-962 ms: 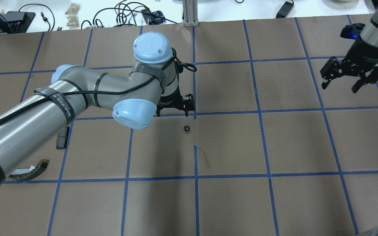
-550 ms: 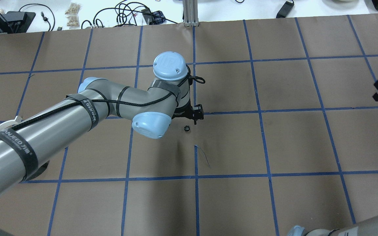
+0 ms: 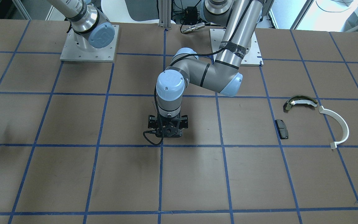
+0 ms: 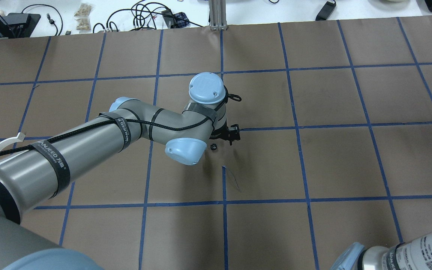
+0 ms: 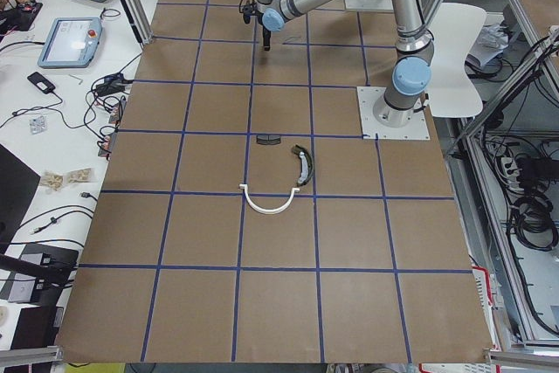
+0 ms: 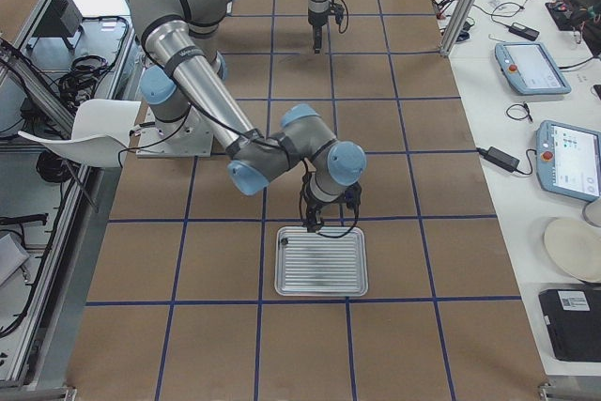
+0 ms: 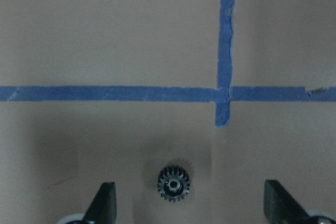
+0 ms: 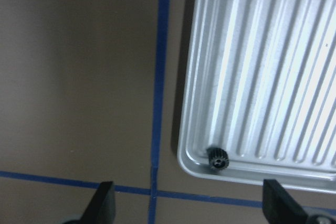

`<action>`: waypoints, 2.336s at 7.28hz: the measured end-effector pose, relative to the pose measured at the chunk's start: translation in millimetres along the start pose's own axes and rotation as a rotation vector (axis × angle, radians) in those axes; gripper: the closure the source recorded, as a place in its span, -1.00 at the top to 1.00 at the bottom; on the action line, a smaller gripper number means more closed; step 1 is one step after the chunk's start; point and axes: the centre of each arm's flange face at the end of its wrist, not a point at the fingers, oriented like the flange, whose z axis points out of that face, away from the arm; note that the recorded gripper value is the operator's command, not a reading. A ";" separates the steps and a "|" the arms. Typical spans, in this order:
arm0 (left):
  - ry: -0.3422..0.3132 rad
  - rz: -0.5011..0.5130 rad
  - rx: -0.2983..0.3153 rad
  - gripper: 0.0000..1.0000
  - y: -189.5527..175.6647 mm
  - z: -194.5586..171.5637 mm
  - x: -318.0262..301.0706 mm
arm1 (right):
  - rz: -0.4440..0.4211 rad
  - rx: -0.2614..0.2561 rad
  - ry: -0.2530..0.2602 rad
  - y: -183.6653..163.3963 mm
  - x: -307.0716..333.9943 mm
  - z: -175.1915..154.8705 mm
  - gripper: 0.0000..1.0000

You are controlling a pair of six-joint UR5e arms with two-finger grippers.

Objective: Place bearing gear from tray to pile

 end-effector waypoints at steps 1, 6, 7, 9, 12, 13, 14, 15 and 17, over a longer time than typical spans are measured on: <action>-0.006 0.005 -0.001 0.13 0.0 2.2 -0.3 | 0.022 -0.018 0.006 -2.2 22.0 22.0 0.93; -0.016 0.014 -0.017 -1.00 2.9 8.6 -0.8 | 0.142 -0.119 -0.014 -5.0 33.1 82.4 0.72; -0.017 0.014 -0.020 -1.00 3.9 8.5 -1.3 | 0.153 -0.136 -0.011 -4.6 33.8 87.5 0.67; -0.012 0.015 -0.009 -1.00 5.0 -1.9 -1.4 | 0.159 -0.157 0.001 -4.0 35.8 91.8 0.59; -0.071 -0.007 -0.015 -1.00 13.6 -70.2 -24.2 | 0.172 -0.163 0.004 -5.1 37.3 95.7 0.51; -0.121 -0.044 -0.024 -1.00 11.9 -93.5 -53.3 | 0.181 -0.167 0.001 -6.6 38.6 99.9 0.50; -0.151 -0.084 -0.045 -1.00 3.2 -107.3 -94.8 | 0.184 -0.172 -0.003 -7.6 39.2 103.5 0.47; -0.175 -0.094 -0.076 -1.00 -7.9 -114.1 -146.9 | 0.184 -0.179 -0.006 -7.4 38.9 105.4 0.22; -0.244 -0.033 -0.130 -1.00 -14.3 -125.8 -254.8 | 0.184 -0.191 -0.003 -6.4 39.2 105.9 -0.58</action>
